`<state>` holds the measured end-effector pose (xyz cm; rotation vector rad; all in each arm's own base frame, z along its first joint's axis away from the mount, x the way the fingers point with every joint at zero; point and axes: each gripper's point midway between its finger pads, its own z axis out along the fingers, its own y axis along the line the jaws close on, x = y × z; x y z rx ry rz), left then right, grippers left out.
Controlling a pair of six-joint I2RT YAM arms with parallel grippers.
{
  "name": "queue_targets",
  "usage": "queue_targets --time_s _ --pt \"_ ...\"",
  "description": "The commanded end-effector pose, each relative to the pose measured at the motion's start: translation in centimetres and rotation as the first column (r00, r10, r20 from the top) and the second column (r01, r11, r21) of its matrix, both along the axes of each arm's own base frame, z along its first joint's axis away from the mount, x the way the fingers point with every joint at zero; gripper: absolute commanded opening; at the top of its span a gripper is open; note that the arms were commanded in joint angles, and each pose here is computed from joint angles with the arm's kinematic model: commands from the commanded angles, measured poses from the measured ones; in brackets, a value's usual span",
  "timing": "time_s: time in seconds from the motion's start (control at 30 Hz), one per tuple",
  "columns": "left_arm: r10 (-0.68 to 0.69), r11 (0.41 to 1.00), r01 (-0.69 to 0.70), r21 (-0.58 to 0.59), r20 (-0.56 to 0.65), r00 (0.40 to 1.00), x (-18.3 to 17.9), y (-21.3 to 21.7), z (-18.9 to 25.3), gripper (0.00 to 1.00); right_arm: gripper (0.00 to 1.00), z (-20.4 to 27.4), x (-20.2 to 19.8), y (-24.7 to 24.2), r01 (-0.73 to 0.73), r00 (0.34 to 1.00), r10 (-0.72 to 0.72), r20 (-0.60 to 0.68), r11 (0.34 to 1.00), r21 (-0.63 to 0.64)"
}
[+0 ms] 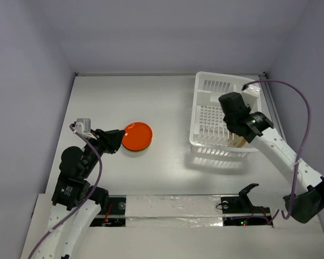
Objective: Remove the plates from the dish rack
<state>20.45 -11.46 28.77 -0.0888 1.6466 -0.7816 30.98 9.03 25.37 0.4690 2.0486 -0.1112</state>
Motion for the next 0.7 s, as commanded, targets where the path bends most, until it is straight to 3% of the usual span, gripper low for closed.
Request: queue_targets --time_s 0.0,0.03,0.1,0.17,0.47,0.67 --pt "-0.009 1.0 0.01 -0.018 0.055 0.998 -0.3 -0.1 1.7 0.29 0.11 -2.5 -3.0 -7.7 0.151 0.976 -0.18 -0.125 0.966 -0.211" --pt "-0.008 1.0 0.009 -0.017 0.055 0.998 -0.3 0.0 1.6 0.29 0.14 -2.6 -3.1 -8.6 0.17 0.97 -0.201 -0.135 0.963 -0.207" --pt "-0.018 1.0 0.02 -0.019 0.056 0.998 -0.4 -0.2 1.7 0.29 0.31 -2.5 -3.1 -9.2 0.157 0.97 -0.192 -0.148 0.962 -0.222" --pt "-0.016 1.0 0.017 -0.018 0.053 0.998 -0.4 -0.2 1.6 0.29 0.37 -2.5 -3.0 -10.0 0.169 0.964 -0.209 -0.162 0.959 -0.227" --pt "-0.031 0.999 0.032 -0.017 0.052 0.998 -0.6 -0.5 1.6 0.29 0.36 -5.8 -0.7 -10.1 0.078 0.936 -0.168 -0.309 0.955 -0.286" --pt "-0.032 0.999 0.033 -0.016 0.049 0.998 -0.6 -0.6 1.5 0.29 0.32 -7.1 -0.3 -10.6 0.07 0.925 -0.176 -0.336 0.95 -0.306"
